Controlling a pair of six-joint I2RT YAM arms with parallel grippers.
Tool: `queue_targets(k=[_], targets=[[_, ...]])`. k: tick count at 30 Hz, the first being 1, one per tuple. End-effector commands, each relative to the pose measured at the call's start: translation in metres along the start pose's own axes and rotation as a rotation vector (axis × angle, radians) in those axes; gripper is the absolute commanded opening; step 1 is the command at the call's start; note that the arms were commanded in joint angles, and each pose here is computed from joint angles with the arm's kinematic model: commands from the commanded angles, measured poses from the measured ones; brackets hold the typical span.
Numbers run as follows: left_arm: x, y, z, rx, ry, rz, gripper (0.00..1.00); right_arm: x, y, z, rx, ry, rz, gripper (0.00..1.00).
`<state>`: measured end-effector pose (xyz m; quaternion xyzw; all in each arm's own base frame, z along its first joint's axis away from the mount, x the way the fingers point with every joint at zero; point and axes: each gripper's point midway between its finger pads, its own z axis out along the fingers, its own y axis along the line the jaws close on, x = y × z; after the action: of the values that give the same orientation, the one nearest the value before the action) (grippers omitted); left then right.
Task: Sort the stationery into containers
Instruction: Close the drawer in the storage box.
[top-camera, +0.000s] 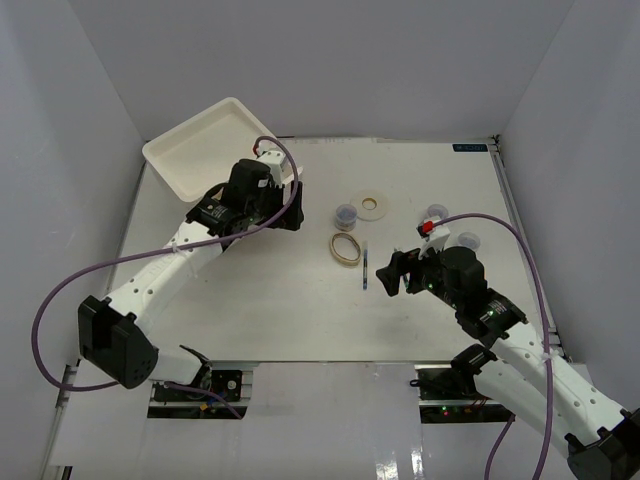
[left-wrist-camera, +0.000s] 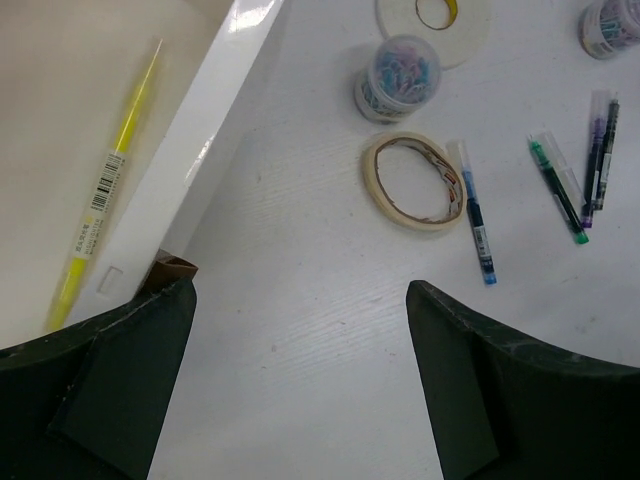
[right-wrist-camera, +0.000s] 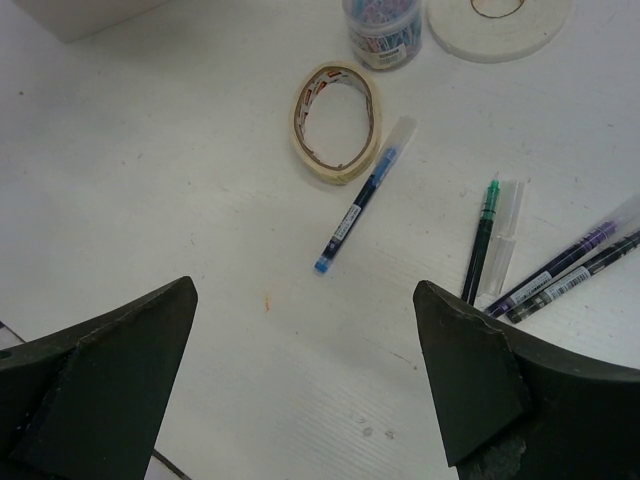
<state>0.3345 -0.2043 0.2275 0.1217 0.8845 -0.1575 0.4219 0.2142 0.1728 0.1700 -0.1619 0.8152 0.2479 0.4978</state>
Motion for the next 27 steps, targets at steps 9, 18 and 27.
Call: queue_targets(k=[9,18,27], targets=[[-0.044,0.037,-0.008,-0.220,-0.125,0.072,0.98,-0.003,-0.002,0.001,0.008,-0.026,-0.019,0.95],[-0.037,0.059,0.007,-0.334,-0.098,0.118,0.98,-0.002,-0.002,0.003,0.008,-0.017,-0.022,0.95],[-0.041,0.088,0.014,-0.472,-0.096,0.160,0.98,0.001,-0.003,0.003,0.011,-0.012,-0.022,0.95]])
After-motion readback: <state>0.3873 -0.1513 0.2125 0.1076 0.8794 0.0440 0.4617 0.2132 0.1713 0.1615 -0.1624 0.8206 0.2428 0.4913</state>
